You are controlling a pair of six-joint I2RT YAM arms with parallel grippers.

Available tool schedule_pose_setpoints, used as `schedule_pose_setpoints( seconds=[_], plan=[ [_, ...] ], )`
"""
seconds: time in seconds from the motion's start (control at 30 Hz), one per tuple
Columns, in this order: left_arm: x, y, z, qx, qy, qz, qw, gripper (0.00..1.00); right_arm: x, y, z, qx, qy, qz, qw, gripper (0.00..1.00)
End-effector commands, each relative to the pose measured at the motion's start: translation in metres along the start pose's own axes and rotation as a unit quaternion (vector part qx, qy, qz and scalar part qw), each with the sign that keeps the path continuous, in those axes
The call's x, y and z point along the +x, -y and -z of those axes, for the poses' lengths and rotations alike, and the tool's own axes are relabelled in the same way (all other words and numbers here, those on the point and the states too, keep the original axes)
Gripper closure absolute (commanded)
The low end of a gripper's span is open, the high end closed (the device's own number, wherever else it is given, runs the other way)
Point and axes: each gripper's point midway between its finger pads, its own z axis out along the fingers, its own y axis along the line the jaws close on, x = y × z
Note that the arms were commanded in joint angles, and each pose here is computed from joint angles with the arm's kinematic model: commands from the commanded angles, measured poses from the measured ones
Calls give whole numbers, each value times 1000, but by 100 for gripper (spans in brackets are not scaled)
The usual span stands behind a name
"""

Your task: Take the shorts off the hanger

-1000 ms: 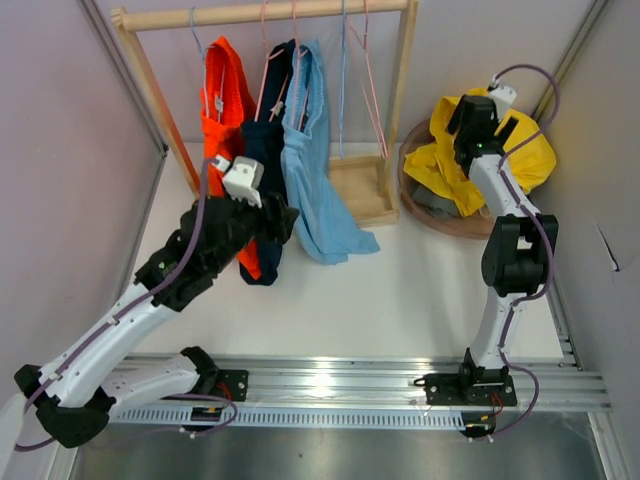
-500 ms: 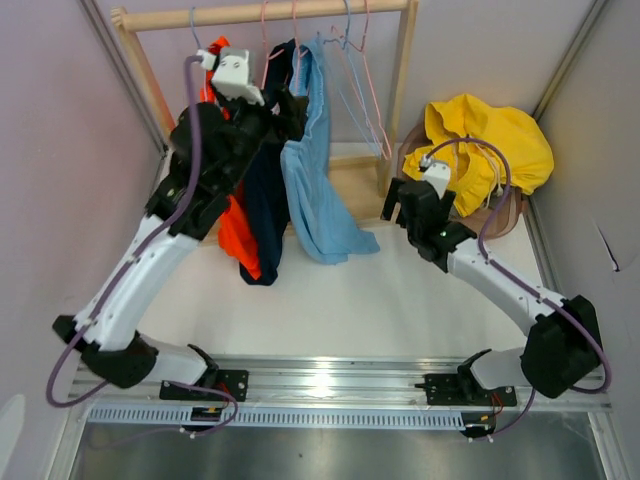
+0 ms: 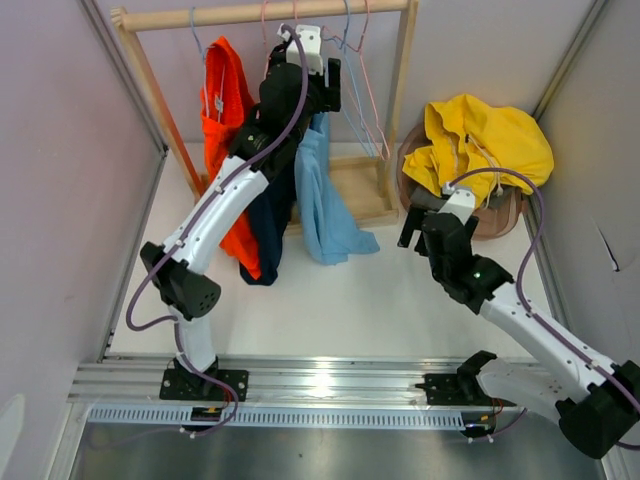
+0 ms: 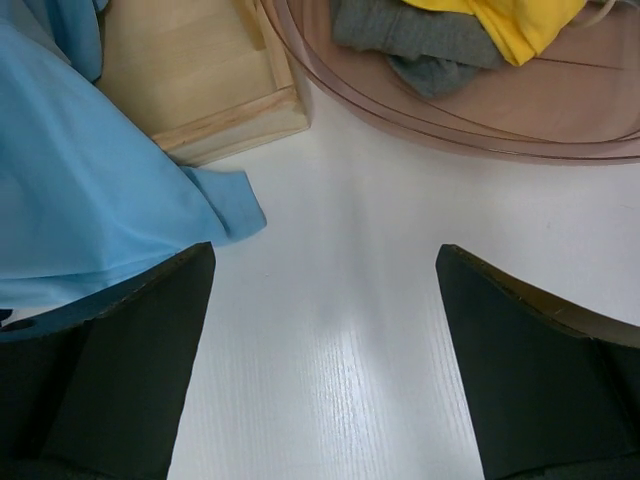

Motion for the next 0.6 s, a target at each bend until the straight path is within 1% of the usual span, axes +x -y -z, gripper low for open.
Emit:
schedule_pose_setpoints(
  seconds=[0.0,0.07,0.13,0.23,0.43,0.47,0.57],
  plan=[
    [-52,-20,14,-40,52,8,998,23,-1,17,13,18,11,6,1000,0],
    [-52,-26,15,-52,53,8,997,24,-3,20,16,20,14,5,1000,1],
    [-50,-30,17,-58,48,-5,997,30,-3,24,19,22,14,8,1000,0],
    [-40,-35,19,-71,35,-11,997,34,-4,26,22,24,16,7,1000,0],
    [-17,-45,20,-93,-3,-21,995,35,-7,26,26,19,19,-3,1000,1],
    [-7,-46,20,-95,-15,-27,995,35,-6,26,26,19,18,-2,1000,1],
    [-6,-48,23,-93,-15,-27,995,35,-3,28,26,23,14,-2,1000,1]
  ],
)
